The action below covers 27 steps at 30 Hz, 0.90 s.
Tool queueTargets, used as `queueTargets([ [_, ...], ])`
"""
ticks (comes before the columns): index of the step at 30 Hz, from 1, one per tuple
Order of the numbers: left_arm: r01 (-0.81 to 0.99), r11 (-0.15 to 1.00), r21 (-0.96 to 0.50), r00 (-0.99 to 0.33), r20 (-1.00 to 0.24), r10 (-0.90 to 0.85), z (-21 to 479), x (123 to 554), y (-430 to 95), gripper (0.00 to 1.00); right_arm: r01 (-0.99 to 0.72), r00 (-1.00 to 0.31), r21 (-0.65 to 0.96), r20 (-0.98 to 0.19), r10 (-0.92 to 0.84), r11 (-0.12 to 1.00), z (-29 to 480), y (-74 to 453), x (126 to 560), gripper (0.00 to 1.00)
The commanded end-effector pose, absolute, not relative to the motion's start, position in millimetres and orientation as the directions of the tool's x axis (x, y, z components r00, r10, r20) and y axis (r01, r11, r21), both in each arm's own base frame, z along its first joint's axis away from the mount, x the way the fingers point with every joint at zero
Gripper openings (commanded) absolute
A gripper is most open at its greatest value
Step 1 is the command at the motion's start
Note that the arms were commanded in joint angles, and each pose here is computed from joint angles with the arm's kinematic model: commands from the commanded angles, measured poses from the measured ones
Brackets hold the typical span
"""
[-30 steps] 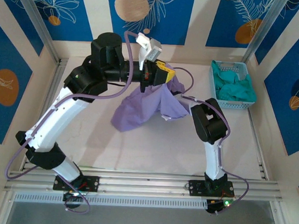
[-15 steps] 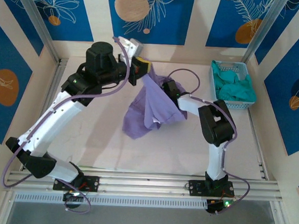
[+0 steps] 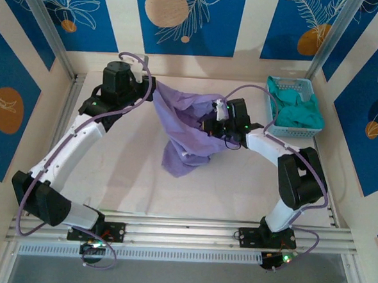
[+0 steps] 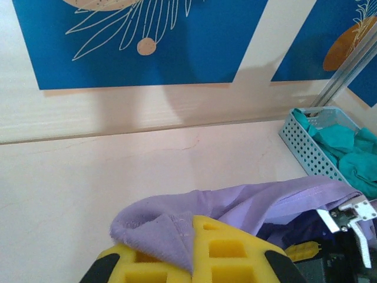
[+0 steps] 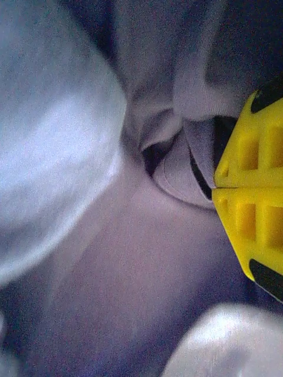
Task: Fold the inside-out t-shirt
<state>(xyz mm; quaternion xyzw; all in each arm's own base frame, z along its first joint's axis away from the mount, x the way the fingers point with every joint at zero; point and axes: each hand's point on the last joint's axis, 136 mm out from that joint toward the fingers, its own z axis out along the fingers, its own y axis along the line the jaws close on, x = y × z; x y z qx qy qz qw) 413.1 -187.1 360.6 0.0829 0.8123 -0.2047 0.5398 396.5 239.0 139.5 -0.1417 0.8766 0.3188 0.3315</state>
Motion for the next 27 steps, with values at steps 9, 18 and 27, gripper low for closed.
queueTargets([
  [9,0.280,0.917,-0.285,-0.580,-0.811,-0.075,252,467,-206,0.00,-0.686,-0.604,0.536,-0.797,0.026,0.493,242,269,377,0.00],
  [18,0.026,0.947,-0.322,-0.694,-0.687,-0.214,164,490,-146,0.00,-0.752,-0.536,0.481,-0.844,0.007,0.451,256,253,361,0.00],
  [27,-0.028,0.964,-0.264,-0.761,-0.619,-0.192,102,446,-127,0.00,-0.782,-0.488,0.412,-0.872,-0.047,0.467,246,242,364,0.00],
])
